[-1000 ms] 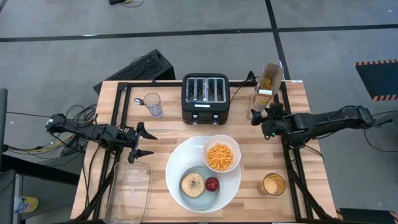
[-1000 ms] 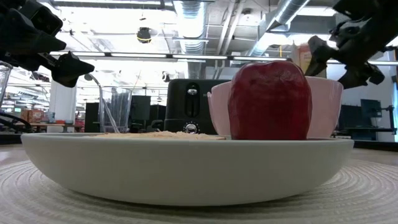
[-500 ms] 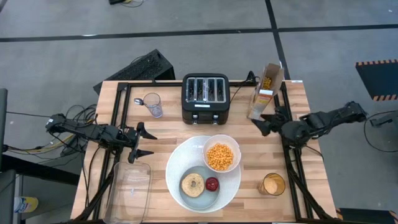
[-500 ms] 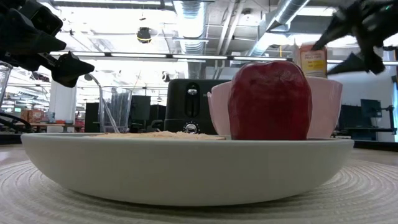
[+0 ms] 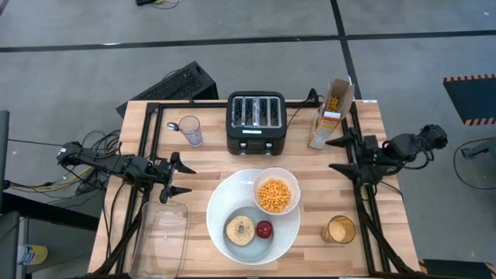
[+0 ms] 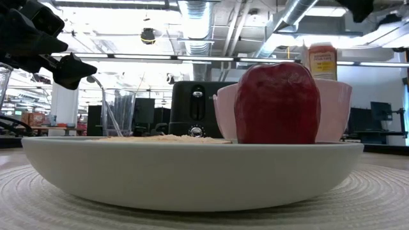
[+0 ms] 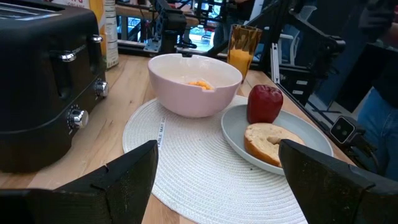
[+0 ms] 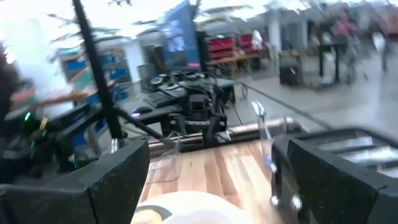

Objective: Arrange a breakfast setting

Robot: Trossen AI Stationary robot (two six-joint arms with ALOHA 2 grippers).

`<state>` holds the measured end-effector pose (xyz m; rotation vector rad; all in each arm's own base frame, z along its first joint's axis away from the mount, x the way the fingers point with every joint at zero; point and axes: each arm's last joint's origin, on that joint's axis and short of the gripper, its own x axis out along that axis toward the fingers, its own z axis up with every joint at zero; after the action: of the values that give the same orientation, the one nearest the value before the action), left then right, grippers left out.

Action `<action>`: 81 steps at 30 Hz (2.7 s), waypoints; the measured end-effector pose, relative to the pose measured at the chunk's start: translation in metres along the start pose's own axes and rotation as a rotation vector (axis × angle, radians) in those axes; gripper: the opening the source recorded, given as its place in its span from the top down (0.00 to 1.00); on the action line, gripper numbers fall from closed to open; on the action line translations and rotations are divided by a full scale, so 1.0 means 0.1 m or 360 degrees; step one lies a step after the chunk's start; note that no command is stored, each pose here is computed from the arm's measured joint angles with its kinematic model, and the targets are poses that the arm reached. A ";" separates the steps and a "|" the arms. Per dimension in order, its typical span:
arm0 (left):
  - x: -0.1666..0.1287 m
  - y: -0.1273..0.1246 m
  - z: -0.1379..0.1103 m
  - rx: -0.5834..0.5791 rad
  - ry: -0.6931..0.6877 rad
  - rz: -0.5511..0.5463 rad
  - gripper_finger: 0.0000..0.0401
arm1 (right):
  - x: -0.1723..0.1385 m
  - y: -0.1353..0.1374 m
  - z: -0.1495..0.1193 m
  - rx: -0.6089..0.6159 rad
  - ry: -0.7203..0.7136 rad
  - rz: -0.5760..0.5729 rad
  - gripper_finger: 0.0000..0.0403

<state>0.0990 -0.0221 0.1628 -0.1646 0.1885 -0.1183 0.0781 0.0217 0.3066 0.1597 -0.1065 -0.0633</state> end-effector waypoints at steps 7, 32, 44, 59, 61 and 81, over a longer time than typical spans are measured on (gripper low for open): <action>0.00 0.00 0.00 0.0000 0.0000 -0.0001 0.20 | -0.31 -0.17 -0.04 -0.0007 0.0016 0.0043 0.01; 0.00 0.00 0.00 0.0000 0.0000 -0.0001 0.20 | -0.24 -0.10 -0.58 0.0048 0.0151 0.0490 0.01; 0.00 0.00 0.00 0.0000 0.0000 -0.0001 0.20 | -0.07 -0.05 -0.99 0.0167 -0.0017 0.0489 0.01; 0.00 0.00 0.00 -0.0001 -0.0001 -0.0001 0.20 | -0.03 -0.07 -1.30 0.0185 0.0063 0.0446 0.01; 0.00 0.00 0.00 0.0000 -0.0001 -0.0001 0.20 | -0.03 -0.07 -1.34 0.0198 0.0126 0.0430 0.01; 0.00 0.00 0.00 0.0000 0.0000 0.0000 0.20 | -0.03 -0.08 -1.37 0.0243 0.0171 0.0422 0.01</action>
<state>0.0990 -0.0221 0.1628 -0.1648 0.1887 -0.1184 0.0899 0.0358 0.1707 0.2993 -0.0244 0.2180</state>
